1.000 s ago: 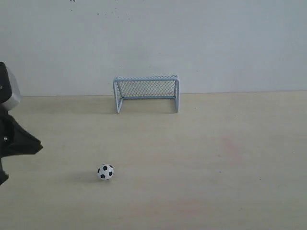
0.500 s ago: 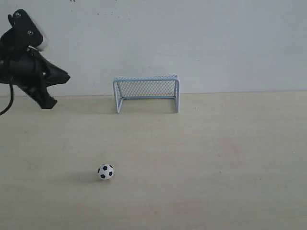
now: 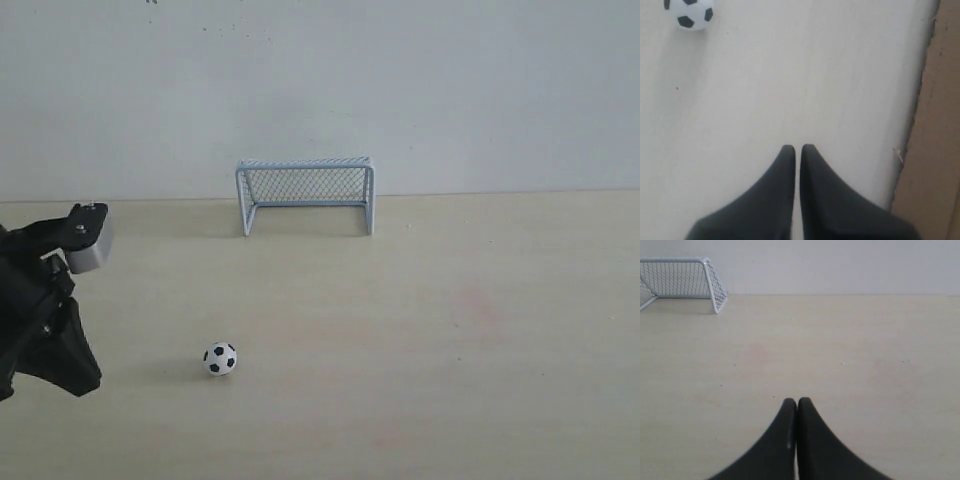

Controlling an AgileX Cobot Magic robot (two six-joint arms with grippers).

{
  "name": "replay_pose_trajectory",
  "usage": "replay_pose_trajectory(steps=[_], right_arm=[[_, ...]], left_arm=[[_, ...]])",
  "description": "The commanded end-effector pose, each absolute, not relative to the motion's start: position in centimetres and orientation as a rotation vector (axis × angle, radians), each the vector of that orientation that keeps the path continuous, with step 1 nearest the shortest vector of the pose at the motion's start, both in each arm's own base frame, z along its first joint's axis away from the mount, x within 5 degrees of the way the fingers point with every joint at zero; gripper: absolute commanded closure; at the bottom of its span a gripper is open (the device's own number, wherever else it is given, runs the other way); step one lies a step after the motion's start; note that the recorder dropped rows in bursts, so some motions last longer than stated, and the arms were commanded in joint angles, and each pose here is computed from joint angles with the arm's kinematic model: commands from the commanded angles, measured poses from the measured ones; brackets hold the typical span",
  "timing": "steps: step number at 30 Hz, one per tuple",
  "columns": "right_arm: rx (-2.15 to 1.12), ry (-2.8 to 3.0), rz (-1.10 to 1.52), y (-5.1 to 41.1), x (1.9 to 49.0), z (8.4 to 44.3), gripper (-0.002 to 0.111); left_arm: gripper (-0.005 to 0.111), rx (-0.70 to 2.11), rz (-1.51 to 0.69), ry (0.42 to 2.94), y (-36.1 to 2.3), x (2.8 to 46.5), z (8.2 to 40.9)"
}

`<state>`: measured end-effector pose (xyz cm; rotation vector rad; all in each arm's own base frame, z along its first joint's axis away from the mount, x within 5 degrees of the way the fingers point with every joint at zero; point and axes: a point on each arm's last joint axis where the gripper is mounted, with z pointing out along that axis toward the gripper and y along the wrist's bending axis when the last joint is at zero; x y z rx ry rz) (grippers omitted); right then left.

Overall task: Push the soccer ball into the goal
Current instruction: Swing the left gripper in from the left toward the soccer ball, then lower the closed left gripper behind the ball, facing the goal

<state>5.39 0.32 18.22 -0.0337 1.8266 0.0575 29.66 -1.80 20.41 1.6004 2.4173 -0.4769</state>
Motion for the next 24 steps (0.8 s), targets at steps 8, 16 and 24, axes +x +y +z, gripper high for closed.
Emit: replay_pose_trajectory(steps=[8,16,24], right_arm=[[-0.037,1.817,0.059,0.3,5.4,18.3,0.108],[-0.036,1.817,0.06,0.3,5.4,18.3,0.108],[-0.036,1.817,0.06,0.3,5.4,18.3,0.108]], left_arm=[[0.102,1.809,0.008,2.483,-7.0,29.1,19.2],[0.102,1.762,0.13,2.517,-6.4,29.6,19.1],[0.102,1.713,0.174,2.439,-6.7,30.4,19.2]])
